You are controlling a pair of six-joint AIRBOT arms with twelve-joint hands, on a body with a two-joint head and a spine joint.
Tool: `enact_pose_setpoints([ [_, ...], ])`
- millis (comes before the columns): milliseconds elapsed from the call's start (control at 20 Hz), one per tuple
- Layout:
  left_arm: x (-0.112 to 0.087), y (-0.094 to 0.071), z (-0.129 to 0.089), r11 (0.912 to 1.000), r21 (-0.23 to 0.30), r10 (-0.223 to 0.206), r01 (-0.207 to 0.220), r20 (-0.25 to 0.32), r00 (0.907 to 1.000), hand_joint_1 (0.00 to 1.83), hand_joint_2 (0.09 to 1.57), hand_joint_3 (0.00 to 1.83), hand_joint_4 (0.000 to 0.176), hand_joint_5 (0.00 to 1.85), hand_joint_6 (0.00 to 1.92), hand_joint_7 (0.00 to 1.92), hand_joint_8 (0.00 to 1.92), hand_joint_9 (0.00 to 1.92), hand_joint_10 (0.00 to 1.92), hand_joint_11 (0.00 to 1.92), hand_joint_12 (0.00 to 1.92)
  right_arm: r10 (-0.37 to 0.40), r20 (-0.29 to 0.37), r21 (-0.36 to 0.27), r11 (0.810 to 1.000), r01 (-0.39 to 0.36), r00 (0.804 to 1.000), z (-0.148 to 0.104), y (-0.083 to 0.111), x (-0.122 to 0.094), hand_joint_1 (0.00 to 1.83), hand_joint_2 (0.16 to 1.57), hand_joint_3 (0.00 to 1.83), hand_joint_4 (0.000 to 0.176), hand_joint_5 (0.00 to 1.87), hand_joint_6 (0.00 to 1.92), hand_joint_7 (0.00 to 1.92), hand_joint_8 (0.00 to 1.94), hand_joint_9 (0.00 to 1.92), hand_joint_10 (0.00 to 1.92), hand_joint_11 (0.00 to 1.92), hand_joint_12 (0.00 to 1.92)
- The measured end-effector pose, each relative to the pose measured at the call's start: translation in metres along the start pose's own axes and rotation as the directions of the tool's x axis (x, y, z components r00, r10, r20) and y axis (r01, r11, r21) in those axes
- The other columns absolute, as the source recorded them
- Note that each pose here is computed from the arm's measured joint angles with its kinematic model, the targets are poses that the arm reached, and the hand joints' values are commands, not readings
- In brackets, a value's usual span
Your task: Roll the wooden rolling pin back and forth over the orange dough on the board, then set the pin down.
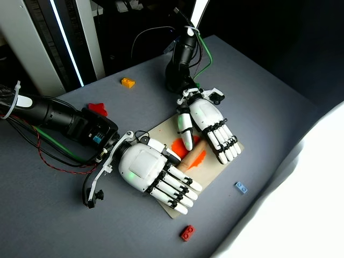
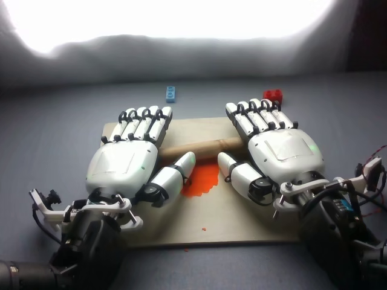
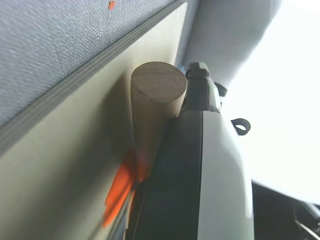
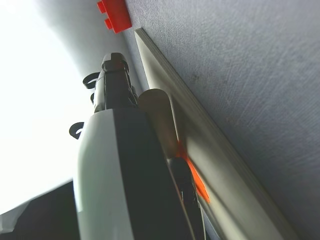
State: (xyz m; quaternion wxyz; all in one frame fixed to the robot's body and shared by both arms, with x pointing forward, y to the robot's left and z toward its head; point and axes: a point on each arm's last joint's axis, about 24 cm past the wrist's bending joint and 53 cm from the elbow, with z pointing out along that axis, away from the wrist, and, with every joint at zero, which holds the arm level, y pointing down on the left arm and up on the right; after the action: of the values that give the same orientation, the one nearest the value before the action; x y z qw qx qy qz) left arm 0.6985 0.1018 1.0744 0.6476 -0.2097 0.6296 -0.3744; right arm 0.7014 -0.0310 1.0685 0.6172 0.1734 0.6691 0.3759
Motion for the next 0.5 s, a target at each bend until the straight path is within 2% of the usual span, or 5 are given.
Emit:
enact_pose_setpoints([
  [500,-0.0056,0.003,0.0071,1.0,-0.001,-0.003,0.003,0.009,1.0,0.0,1.48,0.0,0.0,0.03,0.0,0.03,0.01,0.0,0.0,0.0,0.0,0.027,-0.016,0.005,1.0,-0.027,1.0,0.0048,-0.0004,0.001,0.0,1.47,0.0,0.0,0.02,0.0,0.01,0.0,0.0,0.0,0.0,0.0],
])
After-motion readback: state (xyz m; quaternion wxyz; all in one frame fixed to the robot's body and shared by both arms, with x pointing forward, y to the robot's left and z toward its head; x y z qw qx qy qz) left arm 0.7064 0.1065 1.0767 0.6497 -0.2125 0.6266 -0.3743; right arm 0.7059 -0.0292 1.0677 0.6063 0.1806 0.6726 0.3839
